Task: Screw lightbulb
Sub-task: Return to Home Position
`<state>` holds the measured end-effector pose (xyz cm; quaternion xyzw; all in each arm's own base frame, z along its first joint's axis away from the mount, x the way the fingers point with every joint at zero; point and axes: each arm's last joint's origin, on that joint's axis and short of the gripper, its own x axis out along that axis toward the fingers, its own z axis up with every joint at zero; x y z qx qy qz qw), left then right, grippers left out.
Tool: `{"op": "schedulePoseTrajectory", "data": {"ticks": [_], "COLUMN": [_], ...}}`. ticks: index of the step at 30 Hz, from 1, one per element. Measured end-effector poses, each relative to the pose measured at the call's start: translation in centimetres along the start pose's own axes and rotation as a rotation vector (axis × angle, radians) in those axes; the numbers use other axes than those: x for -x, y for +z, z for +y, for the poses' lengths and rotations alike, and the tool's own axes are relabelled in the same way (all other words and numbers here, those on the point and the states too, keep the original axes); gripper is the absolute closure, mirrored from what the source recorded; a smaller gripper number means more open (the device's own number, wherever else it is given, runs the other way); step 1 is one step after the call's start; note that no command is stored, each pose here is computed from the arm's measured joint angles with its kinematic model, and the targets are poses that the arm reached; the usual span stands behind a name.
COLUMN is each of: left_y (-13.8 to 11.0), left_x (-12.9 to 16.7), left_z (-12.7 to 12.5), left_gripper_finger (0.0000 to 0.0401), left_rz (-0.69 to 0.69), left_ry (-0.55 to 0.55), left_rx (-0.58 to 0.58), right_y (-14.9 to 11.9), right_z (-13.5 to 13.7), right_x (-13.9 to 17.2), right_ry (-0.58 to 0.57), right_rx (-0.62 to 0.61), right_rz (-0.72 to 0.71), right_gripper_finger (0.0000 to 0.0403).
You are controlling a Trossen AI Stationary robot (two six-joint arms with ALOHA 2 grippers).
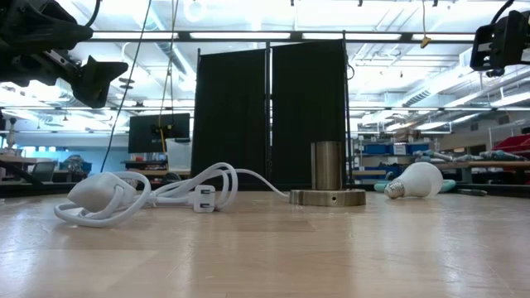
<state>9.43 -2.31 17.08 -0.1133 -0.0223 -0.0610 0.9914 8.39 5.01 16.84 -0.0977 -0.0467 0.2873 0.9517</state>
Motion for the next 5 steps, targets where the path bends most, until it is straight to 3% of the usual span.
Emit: {"op": "schedulePoseTrajectory", "data": {"ticks": [5], "left_y": [0.0], "left_x": [0.0], "left_z": [0.0], "left_gripper_finger": [0.0087], "left_rz": [0.0], "left_ry": [0.0], "left_rx": [0.0], "right_y": [0.0], "right_z": [0.0], "right_x": [0.0], "right_ry": [0.0], "right_rx": [0.0], "right_rz": [0.0], "right_gripper_finger": [0.0094]}}
